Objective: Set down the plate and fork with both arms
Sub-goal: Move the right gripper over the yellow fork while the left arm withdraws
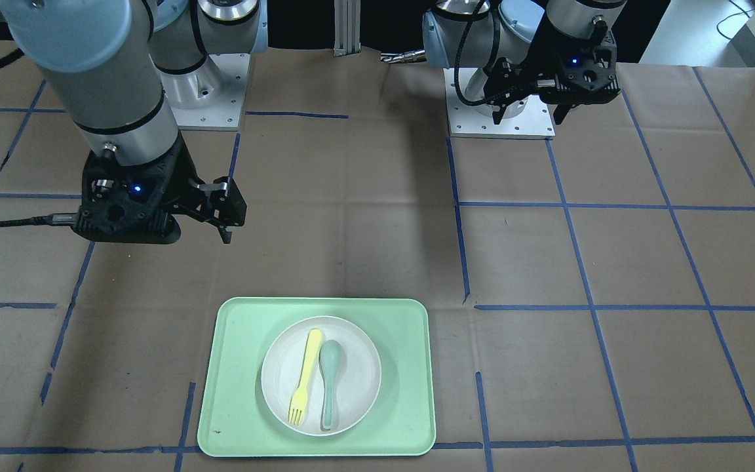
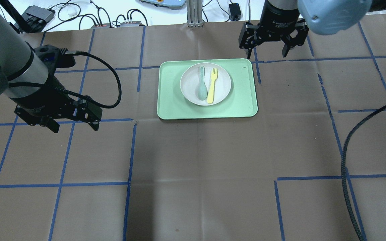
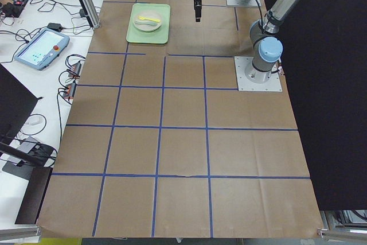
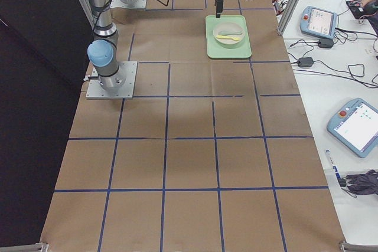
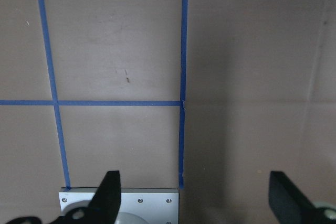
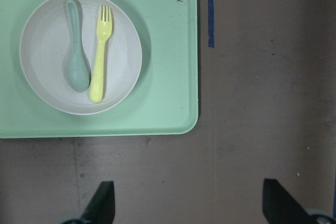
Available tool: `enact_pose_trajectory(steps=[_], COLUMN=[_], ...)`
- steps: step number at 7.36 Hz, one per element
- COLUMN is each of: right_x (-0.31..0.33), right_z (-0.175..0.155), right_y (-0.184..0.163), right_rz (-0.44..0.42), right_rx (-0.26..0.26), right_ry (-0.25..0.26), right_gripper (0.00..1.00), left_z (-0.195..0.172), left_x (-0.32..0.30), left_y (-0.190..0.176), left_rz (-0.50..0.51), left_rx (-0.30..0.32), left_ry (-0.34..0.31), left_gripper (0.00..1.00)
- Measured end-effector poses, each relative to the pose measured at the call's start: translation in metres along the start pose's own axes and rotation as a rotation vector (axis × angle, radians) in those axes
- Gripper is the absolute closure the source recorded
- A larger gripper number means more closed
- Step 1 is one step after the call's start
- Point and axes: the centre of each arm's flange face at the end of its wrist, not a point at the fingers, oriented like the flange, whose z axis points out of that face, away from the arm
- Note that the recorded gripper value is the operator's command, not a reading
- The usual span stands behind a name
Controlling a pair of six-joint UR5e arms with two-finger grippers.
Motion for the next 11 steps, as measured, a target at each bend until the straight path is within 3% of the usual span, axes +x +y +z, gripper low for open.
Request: enact_pose_trajectory(steps=[2,6,7,9,11], right_x=[-0.042,-0.093,-0.097,-0.102,-0.104], right_z=[0.026,0.120,0.143,0.181,0.201], right_y=[-0.021,-0.058,-0.066,-0.078,-0.085], right_rz=[0.014,0.011,0.021,0.040,0.047], right_rx=[-0.019,-0.032,-0.035,-0.041,-0.037], right_ry=[0.001,0.011,0.012,0.016,0.017], right_gripper=[0.00,0.04,0.10,0.38,0.50], left_z=[-0.010,-0.026,-0.026,-0.024,-0.021], left_x=[0.000,0.018,0.021,0.022,0.023], left_y=[-0.013,-0.039,-0.040,-0.041,-0.040], left_rz=[-0.004,0.039,0.048,0.057,0.061], left_rx=[0.049,0.099,0.097,0.093,0.088], left_ry=[-0.014,-0.011,-0.011,-0.013,-0.012], left_gripper=[0.00,0.00,0.00,0.00,0.00])
